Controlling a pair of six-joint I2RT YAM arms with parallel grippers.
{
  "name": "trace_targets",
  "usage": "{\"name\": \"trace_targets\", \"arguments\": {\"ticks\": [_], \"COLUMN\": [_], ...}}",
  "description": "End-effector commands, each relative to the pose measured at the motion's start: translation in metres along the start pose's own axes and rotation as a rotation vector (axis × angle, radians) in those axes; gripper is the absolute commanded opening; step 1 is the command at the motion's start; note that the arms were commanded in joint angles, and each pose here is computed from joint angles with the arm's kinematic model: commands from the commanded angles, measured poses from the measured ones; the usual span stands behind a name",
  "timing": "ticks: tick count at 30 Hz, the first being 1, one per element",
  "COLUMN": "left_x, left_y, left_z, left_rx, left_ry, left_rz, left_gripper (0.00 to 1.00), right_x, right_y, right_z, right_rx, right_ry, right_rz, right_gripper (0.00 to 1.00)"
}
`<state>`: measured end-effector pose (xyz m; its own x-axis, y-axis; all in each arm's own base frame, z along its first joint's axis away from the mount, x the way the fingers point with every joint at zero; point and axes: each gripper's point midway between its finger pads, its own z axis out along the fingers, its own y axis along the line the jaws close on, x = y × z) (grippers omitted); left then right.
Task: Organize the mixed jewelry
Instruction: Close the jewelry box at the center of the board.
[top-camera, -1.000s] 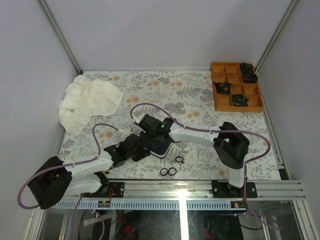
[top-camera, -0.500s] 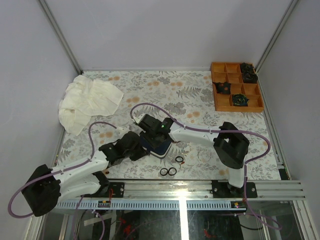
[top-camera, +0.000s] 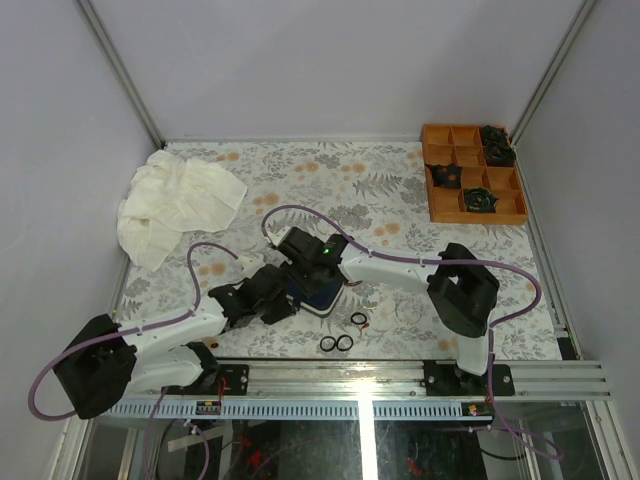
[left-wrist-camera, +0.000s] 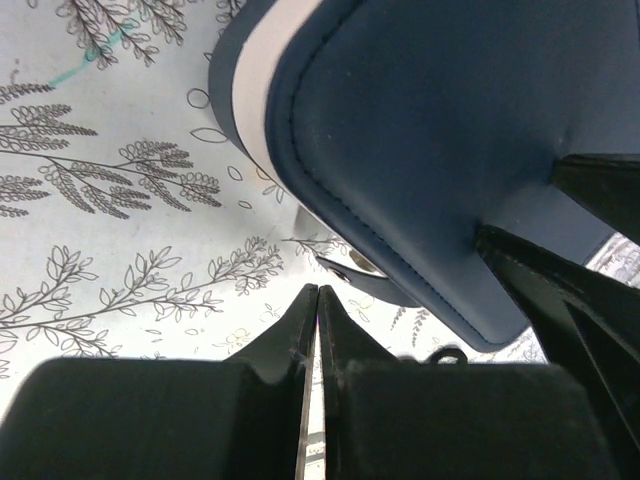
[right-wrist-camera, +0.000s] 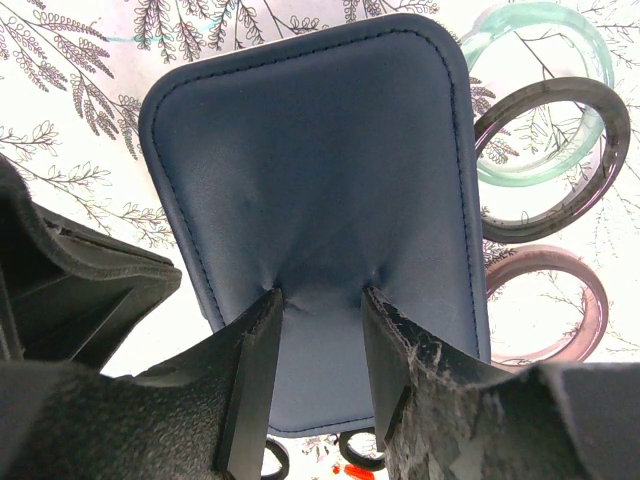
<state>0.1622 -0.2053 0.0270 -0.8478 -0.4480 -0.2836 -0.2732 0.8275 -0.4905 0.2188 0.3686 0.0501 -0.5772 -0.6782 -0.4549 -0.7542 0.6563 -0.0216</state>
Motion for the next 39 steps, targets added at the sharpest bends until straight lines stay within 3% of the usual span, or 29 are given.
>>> {"name": "trace_targets", "arguments": {"ticks": [1,12,25,39], "left_x": [-0.012,-0.018,-0.026,-0.036], "left_y": [-0.008,-0.04,-0.033,-0.033], "left_z": [0.005,0.026,0.04,0.061], "left_rx": [-0.005,0.076,0.014,-0.073], "left_ry": [-0.055,-0.094,-0.152,-0.203], "left_rz": [0.005,-0.087,-0.199,-0.351], "left_gripper": [0.0,0.0,0.0,0.0], "right_x": [0.074,0.075,0.081,0.094], "right_y": [-0.004,-0.003,0.0,0.017], "right_z": [0.05,0.053,0.057,0.06], "right_rx": [0.02,0.01,-0.002,-0.163], "right_ry": [0.228,0.242,0.267,0.269], "right_rz": [-0.016,-0.02,-0.02,0.097], "right_gripper": [0.45,0.45,0.45,0.45]}}
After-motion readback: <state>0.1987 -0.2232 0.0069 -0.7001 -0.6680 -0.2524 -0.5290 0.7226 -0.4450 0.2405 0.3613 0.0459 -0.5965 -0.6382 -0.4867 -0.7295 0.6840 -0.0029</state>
